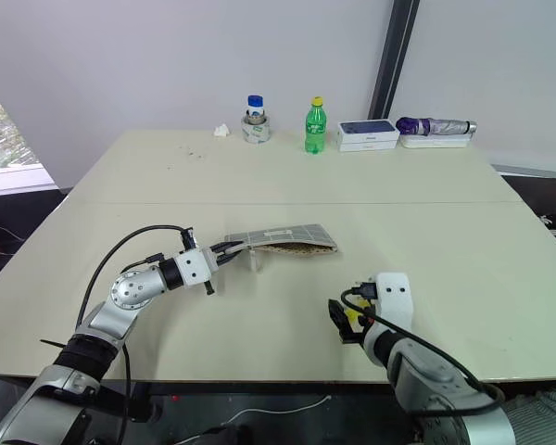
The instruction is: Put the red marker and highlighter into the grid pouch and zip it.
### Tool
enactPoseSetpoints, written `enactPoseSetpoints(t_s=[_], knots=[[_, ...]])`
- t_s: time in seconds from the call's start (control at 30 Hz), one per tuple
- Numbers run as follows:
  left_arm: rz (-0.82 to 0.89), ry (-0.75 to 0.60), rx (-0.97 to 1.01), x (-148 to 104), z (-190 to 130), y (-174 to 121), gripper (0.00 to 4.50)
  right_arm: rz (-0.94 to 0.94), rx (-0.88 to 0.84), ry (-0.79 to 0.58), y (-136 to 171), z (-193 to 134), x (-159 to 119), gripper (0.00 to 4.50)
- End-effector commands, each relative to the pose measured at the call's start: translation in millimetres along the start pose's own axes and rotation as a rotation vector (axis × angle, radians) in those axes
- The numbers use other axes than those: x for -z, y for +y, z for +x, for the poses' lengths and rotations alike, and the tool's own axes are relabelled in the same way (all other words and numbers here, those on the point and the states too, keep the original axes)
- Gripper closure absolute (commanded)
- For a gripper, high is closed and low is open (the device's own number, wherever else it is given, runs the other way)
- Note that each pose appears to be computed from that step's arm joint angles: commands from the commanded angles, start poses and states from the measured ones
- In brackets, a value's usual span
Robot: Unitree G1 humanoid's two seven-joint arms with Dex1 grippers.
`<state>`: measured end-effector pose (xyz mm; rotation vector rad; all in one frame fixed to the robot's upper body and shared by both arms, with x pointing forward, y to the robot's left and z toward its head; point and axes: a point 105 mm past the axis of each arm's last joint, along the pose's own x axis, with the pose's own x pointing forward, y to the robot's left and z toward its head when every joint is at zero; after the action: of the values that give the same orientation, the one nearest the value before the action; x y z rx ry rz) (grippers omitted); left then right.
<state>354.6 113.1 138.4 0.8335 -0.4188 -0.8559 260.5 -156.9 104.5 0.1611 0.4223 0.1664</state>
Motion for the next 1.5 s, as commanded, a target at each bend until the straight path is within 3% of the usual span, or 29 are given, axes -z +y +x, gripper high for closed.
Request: enactPoseSetpoints(t_s=[0.03, 0.2, 0.37, 0.53, 0.73, 0.93, 1.43, 1.5], knots=[[0.025, -0.03, -0.02, -8, 0, 6, 4.5, 0.006, 0.055, 0.05, -7, 7, 8, 0.09], [0.024, -0.017, -0.031, -7, -5, 7, 4.5, -0.043, 0.082, -0.005, -13, 2, -7, 0.09], [0.019, -0.015, -0.028, -6, -7, 3, 4.5, -0.14, -0.036, -0.162, 15, -13, -36, 0.09], [0.015, -0.027, -0.02, -8, -3, 0, 4.5, -0.129, 0.023, -0.117, 3, -21, -32, 0.09], [0.009, -0.035, -0.015, -9, 1, -2, 4.5, 0.023, 0.196, 0.035, -25, -26, 5, 0.09], [-0.001, -0.03, 0.006, -7, 0, -7, 4.5, 0.217, 0.218, -0.005, -25, -6, -8, 0.09], [0.003, -0.018, -0.001, -6, -5, -5, 4.5, 0.129, 0.247, 0.072, -28, 16, 0, 0.09], [0.005, -0.021, -0.006, -7, -4, -3, 4.5, 0.124, 0.241, 0.076, -26, 20, 2, 0.6]])
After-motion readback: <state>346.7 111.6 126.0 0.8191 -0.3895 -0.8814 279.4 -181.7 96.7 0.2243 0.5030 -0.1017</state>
